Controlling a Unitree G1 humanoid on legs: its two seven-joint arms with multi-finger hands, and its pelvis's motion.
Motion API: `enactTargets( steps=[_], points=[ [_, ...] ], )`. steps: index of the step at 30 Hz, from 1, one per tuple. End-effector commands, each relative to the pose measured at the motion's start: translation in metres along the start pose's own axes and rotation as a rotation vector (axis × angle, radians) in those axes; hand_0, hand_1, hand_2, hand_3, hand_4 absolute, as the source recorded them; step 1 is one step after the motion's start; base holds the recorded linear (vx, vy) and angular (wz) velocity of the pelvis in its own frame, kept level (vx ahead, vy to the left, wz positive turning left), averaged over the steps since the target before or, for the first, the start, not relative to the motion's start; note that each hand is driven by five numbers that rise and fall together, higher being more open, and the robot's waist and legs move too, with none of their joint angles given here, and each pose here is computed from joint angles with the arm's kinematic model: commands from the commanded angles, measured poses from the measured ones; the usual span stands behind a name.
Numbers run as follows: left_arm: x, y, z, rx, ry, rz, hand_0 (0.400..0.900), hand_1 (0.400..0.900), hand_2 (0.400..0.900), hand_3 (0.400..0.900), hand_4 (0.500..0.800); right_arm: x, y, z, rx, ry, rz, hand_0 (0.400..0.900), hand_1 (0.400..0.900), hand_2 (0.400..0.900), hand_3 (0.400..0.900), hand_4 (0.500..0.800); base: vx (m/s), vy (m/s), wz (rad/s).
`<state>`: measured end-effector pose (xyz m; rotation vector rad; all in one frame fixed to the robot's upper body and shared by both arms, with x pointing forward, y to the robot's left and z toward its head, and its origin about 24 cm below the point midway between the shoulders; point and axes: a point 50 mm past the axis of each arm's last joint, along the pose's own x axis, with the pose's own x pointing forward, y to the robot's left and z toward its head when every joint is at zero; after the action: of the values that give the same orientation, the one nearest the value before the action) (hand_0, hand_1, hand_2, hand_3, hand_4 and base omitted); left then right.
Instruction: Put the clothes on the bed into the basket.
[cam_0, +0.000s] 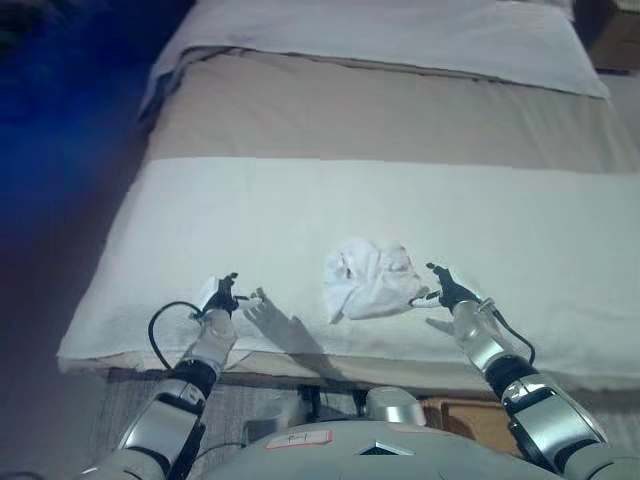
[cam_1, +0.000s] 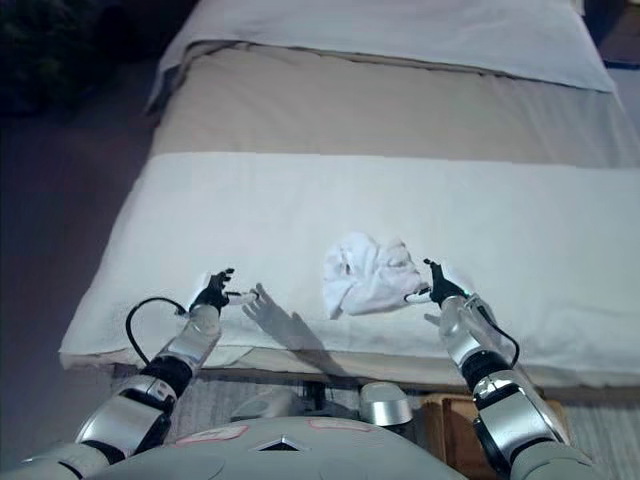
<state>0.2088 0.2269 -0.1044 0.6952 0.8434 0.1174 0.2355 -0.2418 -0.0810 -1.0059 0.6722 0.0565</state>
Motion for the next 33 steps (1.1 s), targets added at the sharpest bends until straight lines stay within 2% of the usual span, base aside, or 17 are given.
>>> enactTargets(
  steps=[1,6,12,17,24,30,33],
  points=[
    [0.002,0.012,-0.016,0.078,0.034,0.051,0.900,0.900,0.900,0.900,0.800,0.009,-0.037,0.000,-0.076,-0.003,-0.145,0.900,0.900,0.900,0.900,0.800,0.198,-0.084,0.20],
    [0.003,0.011,-0.027,0.074,0.104,0.068,0.900,0.900,0.900,0.900,0.800,0.014,-0.039,0.018,-0.116,-0.050,-0.154,0.900,0.900,0.900,0.900,0.800,0.086,-0.049,0.11],
    [0.009,0.017,-0.010,0.053,0.095,0.119,0.900,0.900,0.900,0.900,0.800,0.022,-0.049,0.054,-0.111,-0.113,-0.202,0.900,0.900,0.900,0.900,0.800,-0.092,-0.012,0.09],
    [0.015,0.026,0.005,0.015,0.090,0.169,0.900,0.900,0.900,0.900,0.800,0.029,-0.083,0.092,-0.109,-0.180,-0.310,0.900,0.900,0.900,0.900,0.800,-0.035,0.001,-0.02],
    [0.017,0.032,0.017,-0.015,0.054,0.187,0.900,0.900,0.900,0.900,0.800,0.028,-0.128,0.122,-0.013,-0.224,-0.446,0.900,0.900,0.900,0.900,0.800,0.051,-0.017,0.02],
    [0.016,0.032,0.014,-0.032,0.066,0.190,0.900,0.900,0.900,0.900,0.800,0.019,-0.120,0.144,0.062,-0.331,-0.443,0.900,0.900,0.900,0.900,0.800,0.059,-0.014,-0.04],
    [0.017,0.033,0.019,-0.053,0.066,0.200,0.900,0.900,0.900,0.900,0.800,0.013,-0.102,0.157,0.095,-0.401,-0.394,0.900,0.900,0.900,0.900,0.800,0.009,0.003,-0.06]
  ],
)
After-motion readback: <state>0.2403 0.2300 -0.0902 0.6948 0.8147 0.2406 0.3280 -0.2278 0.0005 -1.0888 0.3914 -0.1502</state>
